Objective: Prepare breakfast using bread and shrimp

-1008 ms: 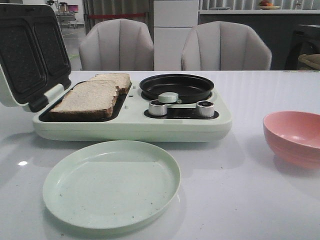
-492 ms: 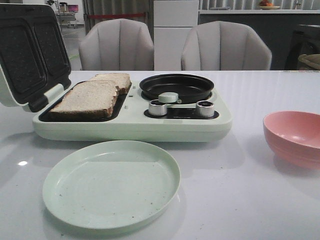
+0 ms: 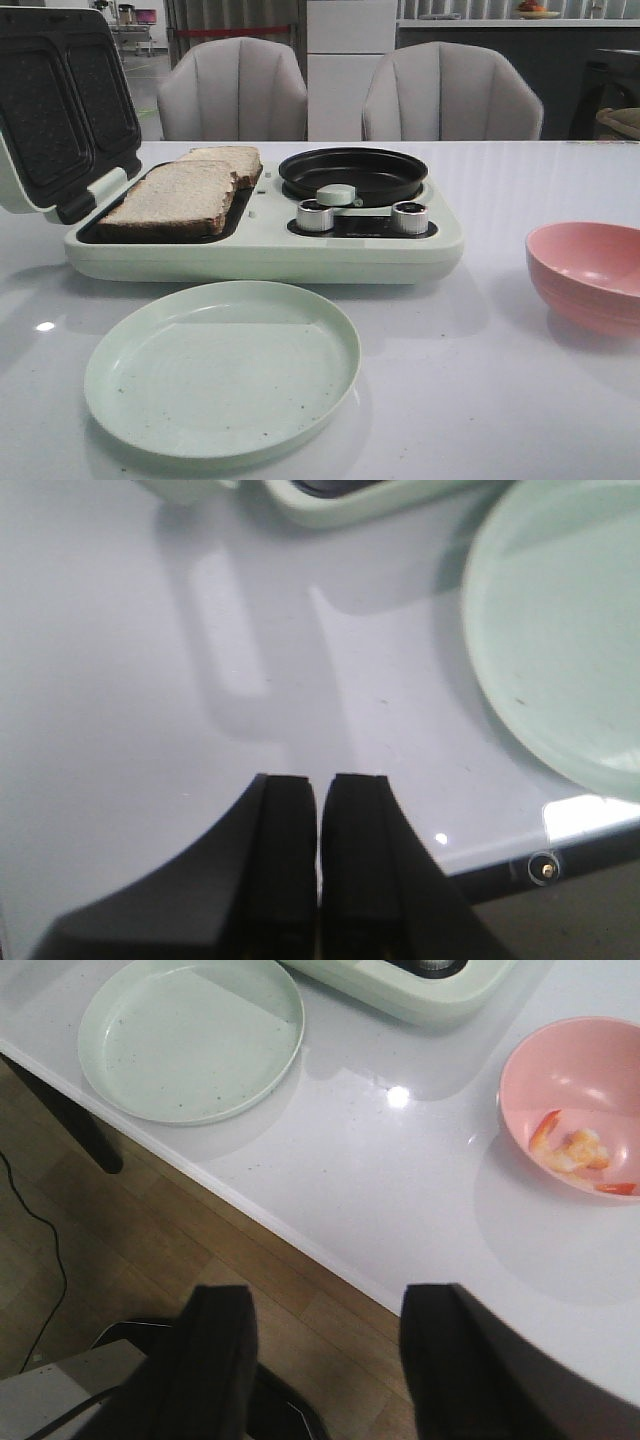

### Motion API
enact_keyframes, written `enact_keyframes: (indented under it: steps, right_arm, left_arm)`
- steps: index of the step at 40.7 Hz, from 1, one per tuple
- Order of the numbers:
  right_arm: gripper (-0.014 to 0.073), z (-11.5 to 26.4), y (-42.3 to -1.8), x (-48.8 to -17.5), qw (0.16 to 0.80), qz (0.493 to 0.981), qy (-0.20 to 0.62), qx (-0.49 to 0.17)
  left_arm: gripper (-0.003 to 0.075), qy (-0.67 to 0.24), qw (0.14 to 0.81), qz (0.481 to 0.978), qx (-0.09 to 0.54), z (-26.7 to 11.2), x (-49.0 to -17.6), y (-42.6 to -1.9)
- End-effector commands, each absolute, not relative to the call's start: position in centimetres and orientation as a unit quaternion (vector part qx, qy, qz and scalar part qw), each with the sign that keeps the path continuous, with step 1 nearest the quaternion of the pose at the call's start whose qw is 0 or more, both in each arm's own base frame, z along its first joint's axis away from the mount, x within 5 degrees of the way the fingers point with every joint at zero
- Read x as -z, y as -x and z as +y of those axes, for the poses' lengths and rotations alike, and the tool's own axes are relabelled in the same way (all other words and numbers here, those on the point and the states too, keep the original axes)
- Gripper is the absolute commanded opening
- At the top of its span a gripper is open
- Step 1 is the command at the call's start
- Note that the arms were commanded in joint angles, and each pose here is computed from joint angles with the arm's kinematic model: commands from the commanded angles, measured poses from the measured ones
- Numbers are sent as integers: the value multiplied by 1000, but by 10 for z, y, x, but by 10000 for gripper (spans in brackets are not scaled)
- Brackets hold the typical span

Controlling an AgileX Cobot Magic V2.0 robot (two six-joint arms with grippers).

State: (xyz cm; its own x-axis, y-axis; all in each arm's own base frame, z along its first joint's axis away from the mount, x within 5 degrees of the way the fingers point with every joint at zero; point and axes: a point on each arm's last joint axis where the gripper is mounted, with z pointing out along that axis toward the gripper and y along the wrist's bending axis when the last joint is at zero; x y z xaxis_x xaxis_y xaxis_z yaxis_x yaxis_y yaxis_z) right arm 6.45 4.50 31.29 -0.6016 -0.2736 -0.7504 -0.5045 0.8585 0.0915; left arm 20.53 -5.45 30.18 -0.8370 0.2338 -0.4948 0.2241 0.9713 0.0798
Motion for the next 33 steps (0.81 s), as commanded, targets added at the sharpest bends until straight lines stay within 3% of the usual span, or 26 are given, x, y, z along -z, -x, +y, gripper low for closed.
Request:
enact_keyframes:
  steps: [1, 7, 19, 33]
  right_arm:
    - [440, 47, -67, -326, 426, 864, 216, -163]
    - [440, 47, -67, -326, 426, 864, 216, -163]
    - [440, 47, -67, -326, 426, 864, 216, -163]
    - [440, 47, -67, -326, 426, 864, 216, -163]
  left_arm:
    - [102, -74, 317, 946, -1, -33, -325, -224]
    - [102, -27, 337, 941, 16, -2, -334, -245]
    - [102, 95, 360, 922, 106, 57, -338, -301]
    - [102, 107, 390, 900, 164, 72, -346, -363]
